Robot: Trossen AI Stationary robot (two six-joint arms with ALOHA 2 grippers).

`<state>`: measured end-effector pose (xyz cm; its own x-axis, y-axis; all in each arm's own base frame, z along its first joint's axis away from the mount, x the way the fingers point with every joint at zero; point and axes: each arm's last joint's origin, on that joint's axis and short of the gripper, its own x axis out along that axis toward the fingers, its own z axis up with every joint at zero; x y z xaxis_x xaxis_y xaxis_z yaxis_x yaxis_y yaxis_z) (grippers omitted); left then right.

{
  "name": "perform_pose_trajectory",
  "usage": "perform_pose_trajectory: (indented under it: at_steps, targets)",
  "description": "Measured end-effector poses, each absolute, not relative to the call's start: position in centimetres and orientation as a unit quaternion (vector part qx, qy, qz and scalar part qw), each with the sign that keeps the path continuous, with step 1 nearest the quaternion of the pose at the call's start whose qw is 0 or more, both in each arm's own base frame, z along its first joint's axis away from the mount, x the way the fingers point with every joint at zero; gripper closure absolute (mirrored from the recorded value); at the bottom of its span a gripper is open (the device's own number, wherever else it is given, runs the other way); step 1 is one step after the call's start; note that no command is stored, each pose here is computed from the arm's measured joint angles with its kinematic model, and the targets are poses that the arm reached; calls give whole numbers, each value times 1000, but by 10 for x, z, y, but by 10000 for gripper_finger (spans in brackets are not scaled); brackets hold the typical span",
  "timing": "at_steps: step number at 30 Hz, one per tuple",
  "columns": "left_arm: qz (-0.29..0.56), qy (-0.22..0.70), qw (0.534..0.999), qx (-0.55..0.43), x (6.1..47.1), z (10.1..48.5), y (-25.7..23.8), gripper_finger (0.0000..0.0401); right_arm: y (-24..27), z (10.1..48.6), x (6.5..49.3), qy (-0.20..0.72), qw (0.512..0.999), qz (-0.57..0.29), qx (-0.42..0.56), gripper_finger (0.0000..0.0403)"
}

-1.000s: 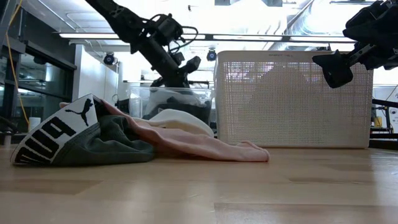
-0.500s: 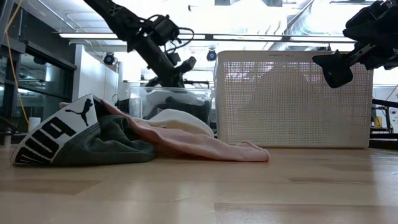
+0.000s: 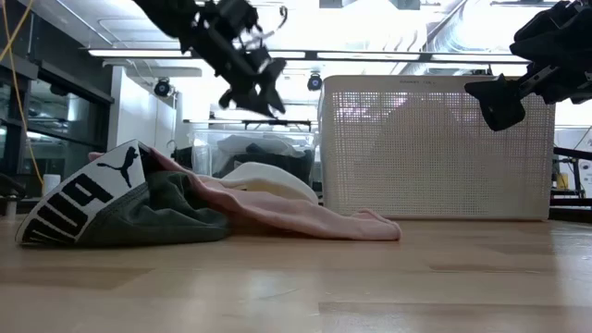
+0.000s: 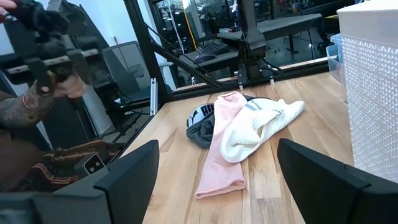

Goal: Pick & Place Cloths
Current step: Put the white sock into the left transparent bin

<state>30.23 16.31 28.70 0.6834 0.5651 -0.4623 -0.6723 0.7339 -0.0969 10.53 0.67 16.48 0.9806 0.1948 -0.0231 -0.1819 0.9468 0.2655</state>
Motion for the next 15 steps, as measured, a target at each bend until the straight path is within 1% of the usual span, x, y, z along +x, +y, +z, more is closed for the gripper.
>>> perform_pose_trajectory:
  at_steps: [3, 6, 9, 15]
  targets:
    - [314, 206, 923, -88, 301, 301, 143, 212, 7, 165, 105, 24, 986, 95, 132, 85]
    - [270, 249, 930, -37, 296, 308, 116, 208, 7, 165, 105, 25, 986, 95, 132, 85]
    - [218, 316, 923, -2, 289, 306, 86, 208, 7, 165, 105, 25, 986, 95, 132, 85]
    - [132, 401, 906, 28, 280, 298, 32, 208, 7, 165, 105, 25, 986, 95, 132, 85]
